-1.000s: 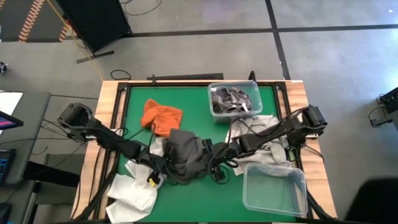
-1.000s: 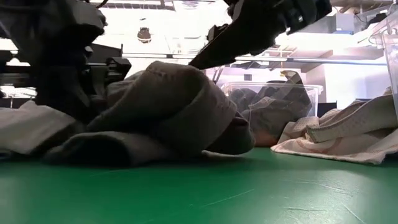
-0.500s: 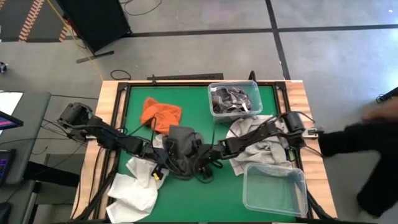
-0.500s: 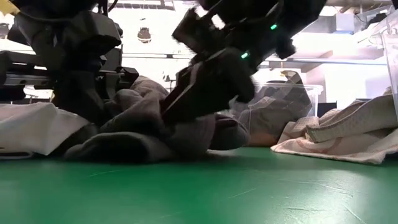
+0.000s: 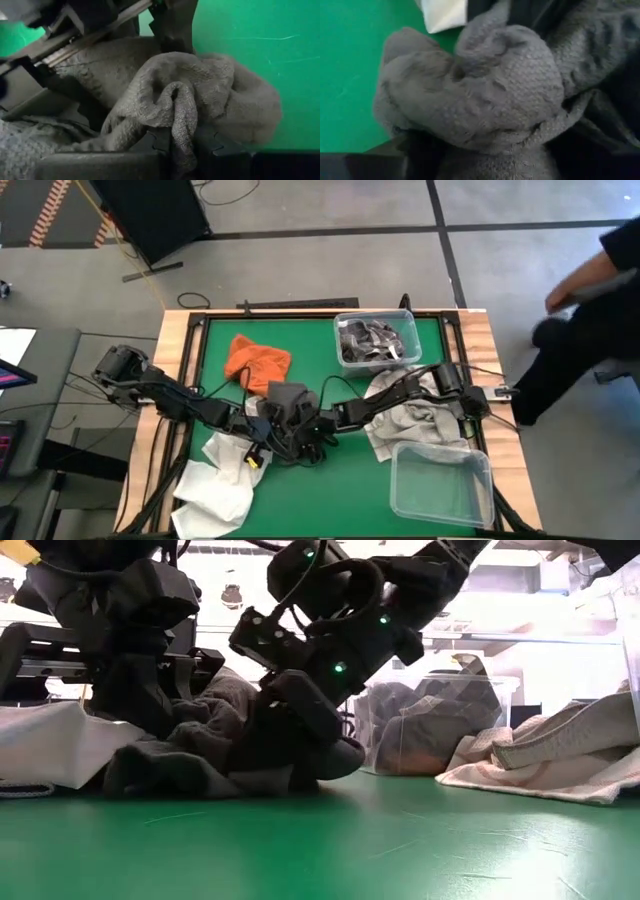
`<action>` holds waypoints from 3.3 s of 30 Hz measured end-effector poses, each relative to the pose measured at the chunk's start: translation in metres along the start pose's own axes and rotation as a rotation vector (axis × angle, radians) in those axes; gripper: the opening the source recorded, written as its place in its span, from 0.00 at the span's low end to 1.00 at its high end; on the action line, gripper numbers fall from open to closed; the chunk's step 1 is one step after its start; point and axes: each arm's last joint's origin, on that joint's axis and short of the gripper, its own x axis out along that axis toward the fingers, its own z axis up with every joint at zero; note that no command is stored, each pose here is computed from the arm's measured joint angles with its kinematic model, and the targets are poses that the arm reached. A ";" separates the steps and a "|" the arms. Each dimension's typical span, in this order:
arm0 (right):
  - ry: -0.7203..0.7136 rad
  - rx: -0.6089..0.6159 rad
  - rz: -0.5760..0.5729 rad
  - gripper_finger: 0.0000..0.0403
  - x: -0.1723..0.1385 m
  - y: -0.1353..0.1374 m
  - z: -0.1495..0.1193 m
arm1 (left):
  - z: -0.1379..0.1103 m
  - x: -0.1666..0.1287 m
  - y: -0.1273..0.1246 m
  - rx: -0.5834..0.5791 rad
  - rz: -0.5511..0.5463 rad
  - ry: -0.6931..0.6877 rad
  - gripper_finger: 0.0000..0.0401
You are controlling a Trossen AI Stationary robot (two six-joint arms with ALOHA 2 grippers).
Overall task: Sort towels by color in basket
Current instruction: Put the dark gray towel into the top transparent bin
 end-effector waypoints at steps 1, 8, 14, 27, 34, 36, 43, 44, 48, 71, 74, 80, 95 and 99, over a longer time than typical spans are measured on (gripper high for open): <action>0.003 0.011 -0.005 0.87 0.000 -0.001 -0.001 | 0.000 0.000 0.000 0.000 0.001 0.000 0.06; 0.027 0.002 -0.056 0.47 0.000 -0.001 -0.002 | 0.001 0.000 0.000 -0.003 0.004 -0.006 0.07; 0.047 0.001 -0.058 0.20 0.000 0.000 -0.004 | 0.001 -0.002 -0.001 0.000 0.003 -0.006 0.11; 0.049 -0.121 -0.164 0.20 -0.083 0.031 0.043 | 0.031 -0.081 -0.005 0.003 0.090 -0.208 0.53; -0.065 -0.172 -0.252 0.20 -0.151 0.042 0.076 | 0.024 -0.124 -0.002 -0.100 0.164 -0.215 0.56; -0.097 -0.167 -0.310 0.20 -0.171 0.041 0.083 | 0.020 -0.127 -0.002 -0.127 0.161 -0.186 0.56; -0.106 -0.137 -0.576 0.20 -0.228 0.027 0.091 | 0.010 -0.117 -0.006 -0.147 0.159 -0.086 0.56; -0.113 -0.128 -0.611 0.20 -0.237 0.024 0.092 | 0.009 -0.114 -0.007 -0.142 0.159 -0.073 0.56; -0.121 -0.083 -0.701 0.20 -0.267 0.014 0.091 | 0.005 -0.106 -0.010 -0.127 0.159 -0.034 0.56; 0.003 0.649 -0.636 0.20 -0.365 -0.097 0.016 | 0.003 -0.094 -0.012 -0.121 0.166 0.012 0.56; 0.042 0.710 -0.608 0.20 -0.361 -0.120 0.005 | 0.003 -0.094 -0.012 -0.126 0.166 0.011 0.56; 0.161 0.798 -0.584 0.20 -0.339 -0.163 -0.019 | 0.003 -0.094 -0.012 -0.126 0.166 0.012 0.56; 0.555 0.822 -0.443 0.20 -0.221 -0.217 -0.080 | 0.002 -0.094 -0.012 -0.143 0.166 0.020 0.56; 0.617 0.843 -0.407 0.20 -0.199 -0.220 -0.093 | 0.002 -0.094 -0.012 -0.144 0.166 0.021 0.56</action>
